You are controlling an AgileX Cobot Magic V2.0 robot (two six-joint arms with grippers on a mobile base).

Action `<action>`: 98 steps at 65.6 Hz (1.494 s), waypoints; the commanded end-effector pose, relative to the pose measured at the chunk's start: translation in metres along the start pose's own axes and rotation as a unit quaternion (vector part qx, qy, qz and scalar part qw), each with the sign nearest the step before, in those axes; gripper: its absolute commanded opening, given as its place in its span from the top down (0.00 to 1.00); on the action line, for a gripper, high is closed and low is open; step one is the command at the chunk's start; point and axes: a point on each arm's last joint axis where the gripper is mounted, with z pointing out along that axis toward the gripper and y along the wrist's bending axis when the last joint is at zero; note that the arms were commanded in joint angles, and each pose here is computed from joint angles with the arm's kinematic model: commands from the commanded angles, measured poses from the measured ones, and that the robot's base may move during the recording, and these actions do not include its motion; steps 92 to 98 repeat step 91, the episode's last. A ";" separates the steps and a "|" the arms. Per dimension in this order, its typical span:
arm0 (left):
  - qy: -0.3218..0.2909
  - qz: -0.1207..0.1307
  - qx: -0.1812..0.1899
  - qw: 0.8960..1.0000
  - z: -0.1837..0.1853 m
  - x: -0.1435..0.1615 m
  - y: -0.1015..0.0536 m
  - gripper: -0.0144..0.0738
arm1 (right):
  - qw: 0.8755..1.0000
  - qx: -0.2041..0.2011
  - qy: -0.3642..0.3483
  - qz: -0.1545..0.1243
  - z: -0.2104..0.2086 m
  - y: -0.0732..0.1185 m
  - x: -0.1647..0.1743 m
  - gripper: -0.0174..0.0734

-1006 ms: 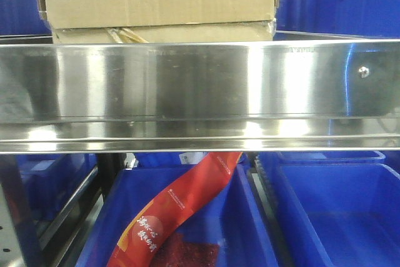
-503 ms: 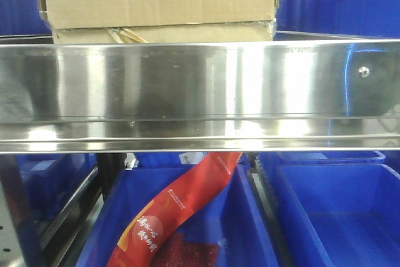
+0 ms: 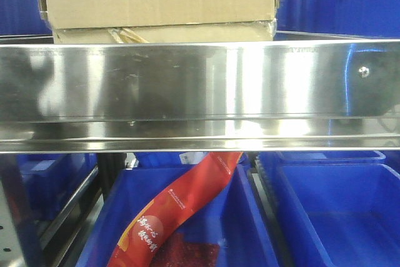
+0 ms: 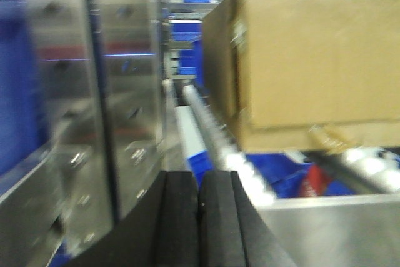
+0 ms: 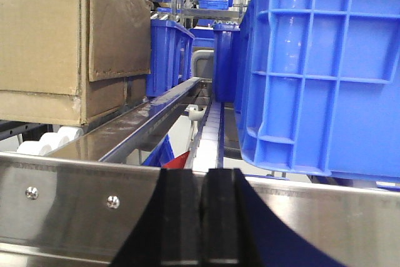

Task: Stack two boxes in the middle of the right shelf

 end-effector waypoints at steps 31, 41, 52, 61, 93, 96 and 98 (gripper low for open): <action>-0.025 0.002 -0.035 0.999 -0.006 0.024 0.003 0.96 | 1.000 0.003 -0.014 -0.008 0.000 0.000 -0.002 0.99; -0.025 0.002 -0.035 0.999 -0.006 0.024 0.003 0.96 | 1.000 0.003 -0.014 -0.008 0.000 0.000 -0.002 0.99; -0.025 0.002 -0.035 0.999 -0.006 0.024 0.003 0.96 | 1.000 0.003 -0.014 -0.008 0.000 0.000 -0.002 0.99; -0.025 0.002 -0.035 0.999 -0.006 0.024 0.003 0.96 | 1.000 0.003 -0.014 -0.008 0.000 0.000 -0.002 0.99; -0.025 0.002 -0.035 0.999 -0.006 0.024 0.003 0.96 | 1.000 0.003 -0.014 -0.008 0.000 0.000 -0.002 0.99; -0.025 0.002 -0.035 0.999 -0.006 0.024 0.003 0.96 | 1.000 0.003 -0.014 -0.008 0.000 0.000 -0.002 0.99; -0.025 0.002 -0.035 0.999 -0.006 0.024 0.003 0.96 | 1.000 0.003 -0.014 -0.008 0.000 0.000 -0.002 0.99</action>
